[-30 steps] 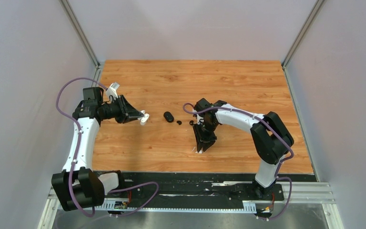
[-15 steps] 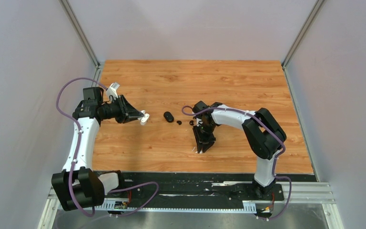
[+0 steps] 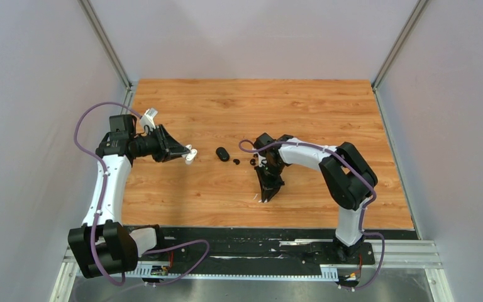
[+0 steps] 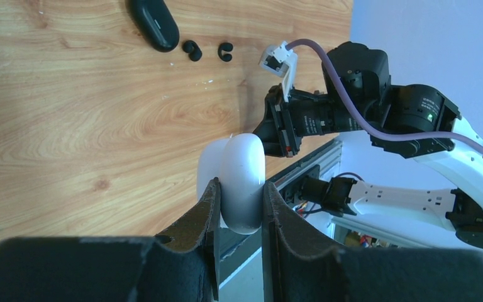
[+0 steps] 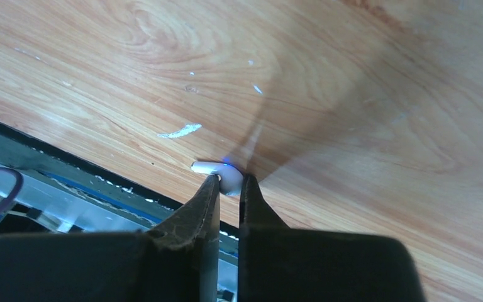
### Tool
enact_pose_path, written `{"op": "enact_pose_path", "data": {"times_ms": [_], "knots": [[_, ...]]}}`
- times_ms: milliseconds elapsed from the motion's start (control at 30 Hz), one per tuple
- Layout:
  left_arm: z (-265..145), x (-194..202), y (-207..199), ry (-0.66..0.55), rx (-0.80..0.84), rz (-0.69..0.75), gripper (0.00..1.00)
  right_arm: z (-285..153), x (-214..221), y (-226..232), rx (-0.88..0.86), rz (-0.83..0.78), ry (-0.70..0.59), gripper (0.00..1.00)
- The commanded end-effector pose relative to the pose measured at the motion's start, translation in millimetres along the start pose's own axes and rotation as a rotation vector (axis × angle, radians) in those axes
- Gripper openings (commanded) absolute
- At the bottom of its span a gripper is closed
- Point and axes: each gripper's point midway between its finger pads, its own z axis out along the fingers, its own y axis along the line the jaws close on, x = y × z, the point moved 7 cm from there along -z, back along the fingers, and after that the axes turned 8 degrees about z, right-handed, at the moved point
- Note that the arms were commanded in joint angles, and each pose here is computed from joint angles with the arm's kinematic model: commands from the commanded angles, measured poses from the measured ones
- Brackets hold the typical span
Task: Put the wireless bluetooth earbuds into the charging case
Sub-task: Pick up the earbud from the center of the board, then place the earbud in the charging case.
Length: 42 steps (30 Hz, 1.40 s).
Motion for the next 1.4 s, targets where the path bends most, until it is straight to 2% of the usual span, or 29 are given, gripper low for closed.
{"op": "enact_pose_path", "data": {"times_ms": [0,100,200,400,467,533,600,733,967,1167,1367], "knots": [[-2.2,-10.3,-5.4,-0.028,0.025,0.039,0.0,-26.0,-20.6,15.0,-0.039,-0.172,-0.138,0.0],[2.8,-9.7,-5.7,0.004,0.032,0.056,0.0,-78.7,-30.6,42.8,-0.087,-0.454,-0.318,0.0],[12.9,-11.9,-7.9,0.043,0.041,0.076,0.0,-122.2,-36.7,69.4,-0.015,-0.827,-0.552,0.0],[34.1,-19.6,-19.4,0.123,0.103,0.052,0.0,-180.4,-39.3,116.9,0.232,-1.518,-1.211,0.0],[39.0,-21.3,-22.9,0.14,0.123,0.042,0.0,-193.2,-36.9,127.2,0.311,-1.658,-1.405,0.0],[41.1,-23.5,-24.5,0.145,0.139,0.036,0.0,-200.7,-33.3,136.5,0.367,-1.753,-1.524,0.0],[45.5,-19.4,-32.2,0.17,0.167,0.047,0.0,-202.5,-31.9,145.8,0.415,-1.809,-1.576,0.0],[44.6,-15.9,-38.8,0.183,0.198,0.045,0.0,-199.6,-29.8,163.1,0.436,-1.852,-1.601,0.0],[43.4,-7.4,-40.2,0.194,0.219,0.001,0.0,-190.0,-22.8,182.3,0.375,-1.873,-1.638,0.0],[43.6,-6.6,-41.2,0.191,0.232,-0.016,0.0,-173.1,-13.5,183.9,0.263,-1.977,-1.573,0.0],[41.4,-4.7,-44.5,0.191,0.26,-0.03,0.0,-156.2,-11.1,180.9,0.266,-2.05,-1.513,0.0]]}}
